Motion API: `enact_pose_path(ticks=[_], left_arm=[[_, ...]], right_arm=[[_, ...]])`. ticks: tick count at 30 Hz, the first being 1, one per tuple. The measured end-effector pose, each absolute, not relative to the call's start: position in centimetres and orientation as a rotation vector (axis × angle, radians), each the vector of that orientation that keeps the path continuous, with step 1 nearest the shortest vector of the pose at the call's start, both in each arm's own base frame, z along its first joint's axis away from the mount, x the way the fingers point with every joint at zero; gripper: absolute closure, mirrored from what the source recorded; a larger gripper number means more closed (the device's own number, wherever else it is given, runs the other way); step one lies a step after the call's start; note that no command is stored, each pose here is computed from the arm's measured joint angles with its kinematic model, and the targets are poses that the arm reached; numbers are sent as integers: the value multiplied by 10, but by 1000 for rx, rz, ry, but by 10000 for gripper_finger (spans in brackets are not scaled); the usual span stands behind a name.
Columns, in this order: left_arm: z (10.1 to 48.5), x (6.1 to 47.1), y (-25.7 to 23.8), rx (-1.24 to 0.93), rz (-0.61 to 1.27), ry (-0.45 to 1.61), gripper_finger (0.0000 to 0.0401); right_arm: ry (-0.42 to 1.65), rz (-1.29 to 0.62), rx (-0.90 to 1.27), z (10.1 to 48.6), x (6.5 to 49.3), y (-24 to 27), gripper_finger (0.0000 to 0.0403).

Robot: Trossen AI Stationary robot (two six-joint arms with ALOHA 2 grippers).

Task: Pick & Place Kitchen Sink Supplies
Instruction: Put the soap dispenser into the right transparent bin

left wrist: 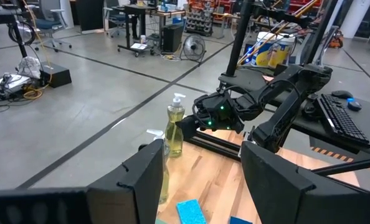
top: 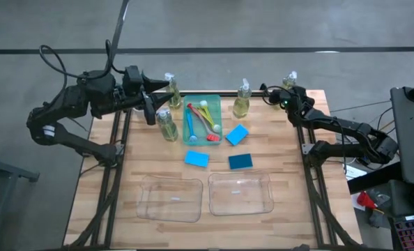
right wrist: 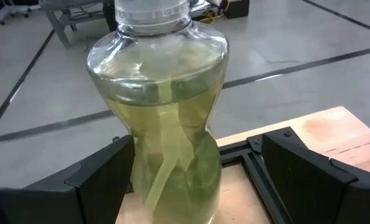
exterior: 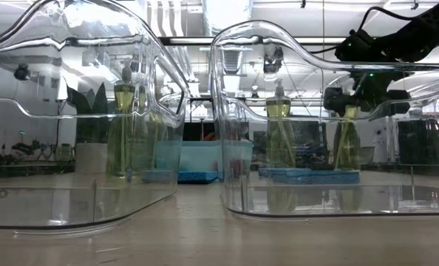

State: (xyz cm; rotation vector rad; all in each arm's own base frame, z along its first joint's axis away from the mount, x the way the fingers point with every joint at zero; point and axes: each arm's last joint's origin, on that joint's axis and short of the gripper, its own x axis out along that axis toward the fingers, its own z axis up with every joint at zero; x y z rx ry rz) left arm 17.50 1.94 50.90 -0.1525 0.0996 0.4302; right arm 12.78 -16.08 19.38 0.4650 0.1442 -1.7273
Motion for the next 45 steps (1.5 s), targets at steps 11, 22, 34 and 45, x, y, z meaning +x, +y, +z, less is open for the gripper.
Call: enact_pose_path(ticks=[11,22,34,45], left_arm=[[509,175,19,-159,430,99,194],[509,175,19,-159,430,99,194],[509,175,19,-159,430,99,194],[504,175,19,-151,425,149,194]], right_arm=[[129,-1724,468,194,128,-161,98],[126,-1702,485,194,129,-161,193],[200,-1515,622,191,133,-153,285],[284,-1124,704,203,133,-138,372]])
